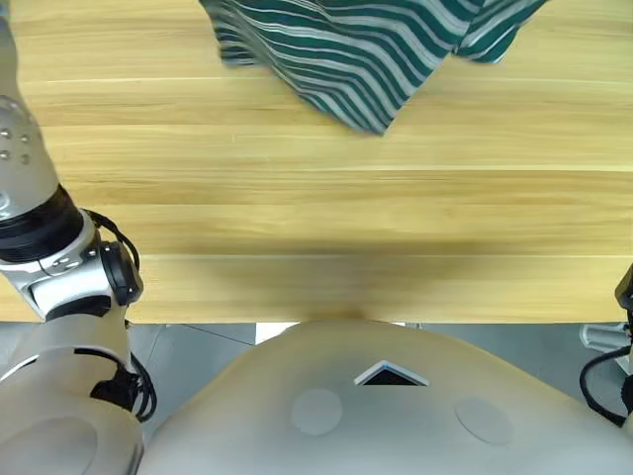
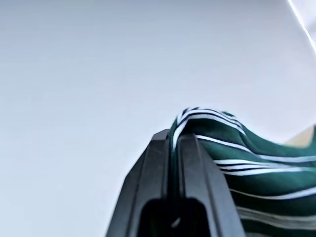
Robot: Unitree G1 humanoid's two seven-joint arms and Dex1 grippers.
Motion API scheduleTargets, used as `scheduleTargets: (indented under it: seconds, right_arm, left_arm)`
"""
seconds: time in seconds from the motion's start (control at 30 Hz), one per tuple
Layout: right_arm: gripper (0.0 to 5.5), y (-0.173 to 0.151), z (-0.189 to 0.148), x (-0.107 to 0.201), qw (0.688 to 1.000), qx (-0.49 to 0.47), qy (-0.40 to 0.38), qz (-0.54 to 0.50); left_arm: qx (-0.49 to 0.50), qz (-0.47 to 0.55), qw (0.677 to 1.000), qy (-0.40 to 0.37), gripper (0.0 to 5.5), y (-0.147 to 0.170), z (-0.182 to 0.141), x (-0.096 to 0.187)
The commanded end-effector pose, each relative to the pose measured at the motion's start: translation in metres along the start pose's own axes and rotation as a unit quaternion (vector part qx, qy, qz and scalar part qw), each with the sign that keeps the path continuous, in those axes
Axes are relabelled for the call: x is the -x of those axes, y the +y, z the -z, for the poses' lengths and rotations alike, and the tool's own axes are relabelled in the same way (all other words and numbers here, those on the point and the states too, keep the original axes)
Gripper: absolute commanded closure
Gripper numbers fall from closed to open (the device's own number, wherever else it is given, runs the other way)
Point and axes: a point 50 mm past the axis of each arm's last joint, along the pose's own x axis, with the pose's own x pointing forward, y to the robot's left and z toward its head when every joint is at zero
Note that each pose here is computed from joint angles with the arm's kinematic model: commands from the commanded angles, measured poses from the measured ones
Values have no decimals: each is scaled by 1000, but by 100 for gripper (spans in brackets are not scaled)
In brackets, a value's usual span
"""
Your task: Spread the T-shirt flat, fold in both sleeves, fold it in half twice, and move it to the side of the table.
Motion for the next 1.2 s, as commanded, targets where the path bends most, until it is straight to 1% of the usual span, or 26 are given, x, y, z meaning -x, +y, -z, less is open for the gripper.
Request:
scheduleTargets:
  seconds: [0.03,0.07,0.1,0.2,0.23,0.27,0.33,0.4,0.47,0.53,0.6,0.67,0.73,0.8,0.83,0.87,0.93,0.97,1.0,1.03,1.07,1.1,1.13,1.17,1.2]
  right_arm:
    - [545,-31,-18,-1,996,20,3,86]
    - [545,-36,-10,-4,994,15,17,103]
    - [545,-40,2,-11,993,4,32,113]
    - [545,-59,43,-46,987,-55,71,131]
    - [545,-68,57,-59,983,-72,83,149]
    - [545,-76,66,-69,978,-83,94,166]
    - [545,-87,78,-87,968,-91,123,201]
    - [545,-93,83,-110,955,-102,150,233]
    - [545,-90,87,-128,946,-114,175,248]
    - [545,-87,88,-139,937,-120,190,266]
    - [545,-87,84,-147,933,-123,187,281]
    - [545,-85,83,-152,932,-128,185,283]
    - [545,-78,90,-152,931,-138,194,276]
    - [545,-65,109,-144,927,-157,214,266]
    - [545,-53,124,-136,923,-170,232,256]
    - [545,-40,139,-128,918,-182,251,246]
    - [545,11,182,-101,904,-216,314,192]
    - [545,44,202,-85,897,-234,343,153]
    - [545,71,214,-72,891,-255,356,121]
    - [545,90,220,-62,888,-276,355,98]
    - [545,105,223,-53,891,-295,339,72]
    - [545,115,223,-44,898,-310,309,47]
    - [545,119,221,-35,906,-315,283,28]
    - [545,119,218,-28,913,-313,260,12]
    - [545,112,211,-14,925,-308,220,-12]
  left_arm:
    - [-43,-24,998,-31,550,8,-44,-13]
    - [-40,-31,998,-28,550,13,-45,-17]
    - [-30,-37,999,-8,550,21,-37,-26]
    - [18,-41,994,100,550,46,18,-75]
    - [13,-50,990,132,550,53,36,-94]
    - [19,-59,986,156,550,58,48,-106]
    - [16,-70,976,204,550,64,68,-122]
    - [-7,-94,967,235,550,71,77,-128]
    - [-23,-113,963,245,550,73,79,-132]
    - [-45,-119,959,253,550,69,81,-137]
    - [-61,-125,958,253,550,67,78,-141]
    - [-66,-122,960,245,550,65,73,-147]
    - [-71,-106,961,246,550,60,75,-149]
    - [-62,-82,962,252,550,49,85,-150]
    - [-49,-61,963,259,550,40,95,-148]
    - [-42,-43,961,270,550,32,106,-145]
    - [-24,9,948,317,550,14,149,-118]
    - [-8,44,938,344,550,3,173,-97]
    - [4,77,928,364,550,-6,192,-77]
    - [20,111,918,380,550,-14,207,-58]
    - [42,176,905,385,550,-24,220,-35]
    - [75,258,884,383,550,-31,228,-6]
    - [109,330,860,374,550,-36,230,20]
    - [130,382,840,364,550,-37,227,40]
    - [162,418,826,341,550,-33,213,63]
